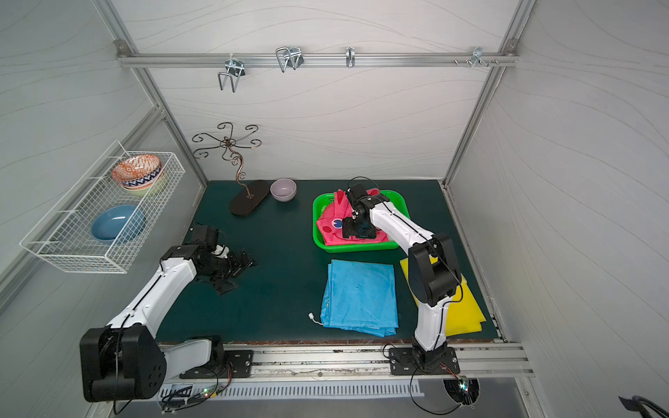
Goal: Put the folded raincoat in the basket
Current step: Place the raincoat in the basket, then move the basket to the center of the board.
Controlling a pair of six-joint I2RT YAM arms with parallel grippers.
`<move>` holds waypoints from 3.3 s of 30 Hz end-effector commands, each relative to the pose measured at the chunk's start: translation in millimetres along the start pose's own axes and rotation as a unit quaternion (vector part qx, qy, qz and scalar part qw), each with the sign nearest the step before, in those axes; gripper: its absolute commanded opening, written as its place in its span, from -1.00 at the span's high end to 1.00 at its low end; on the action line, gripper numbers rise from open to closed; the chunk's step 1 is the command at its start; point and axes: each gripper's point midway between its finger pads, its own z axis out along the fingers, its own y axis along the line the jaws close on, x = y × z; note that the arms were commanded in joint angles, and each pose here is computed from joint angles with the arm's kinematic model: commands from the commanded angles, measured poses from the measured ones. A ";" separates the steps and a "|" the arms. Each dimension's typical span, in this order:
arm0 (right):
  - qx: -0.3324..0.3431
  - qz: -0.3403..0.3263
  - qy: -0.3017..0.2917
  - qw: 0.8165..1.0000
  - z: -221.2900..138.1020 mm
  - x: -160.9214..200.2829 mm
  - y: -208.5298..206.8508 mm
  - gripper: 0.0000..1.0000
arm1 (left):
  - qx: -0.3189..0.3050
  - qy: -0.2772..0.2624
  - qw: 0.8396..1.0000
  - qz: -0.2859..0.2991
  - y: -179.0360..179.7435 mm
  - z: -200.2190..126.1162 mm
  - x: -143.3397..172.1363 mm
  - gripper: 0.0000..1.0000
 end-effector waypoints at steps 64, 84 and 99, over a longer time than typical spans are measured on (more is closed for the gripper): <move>-0.032 0.125 -0.157 0.979 -100.6 11.1 -43.1 -0.74 | -0.020 -0.015 0.992 0.122 -66.3 2.7 7.3 -0.99; -0.022 0.126 -0.164 0.978 -92.2 58.3 -64.2 -0.83 | -0.032 -0.035 0.960 0.276 -213.9 92.3 7.6 -0.94; -0.012 0.098 -0.153 0.983 -82.5 70.4 -64.3 -0.83 | -0.174 -0.108 0.938 0.279 -172.8 111.5 -24.3 -0.96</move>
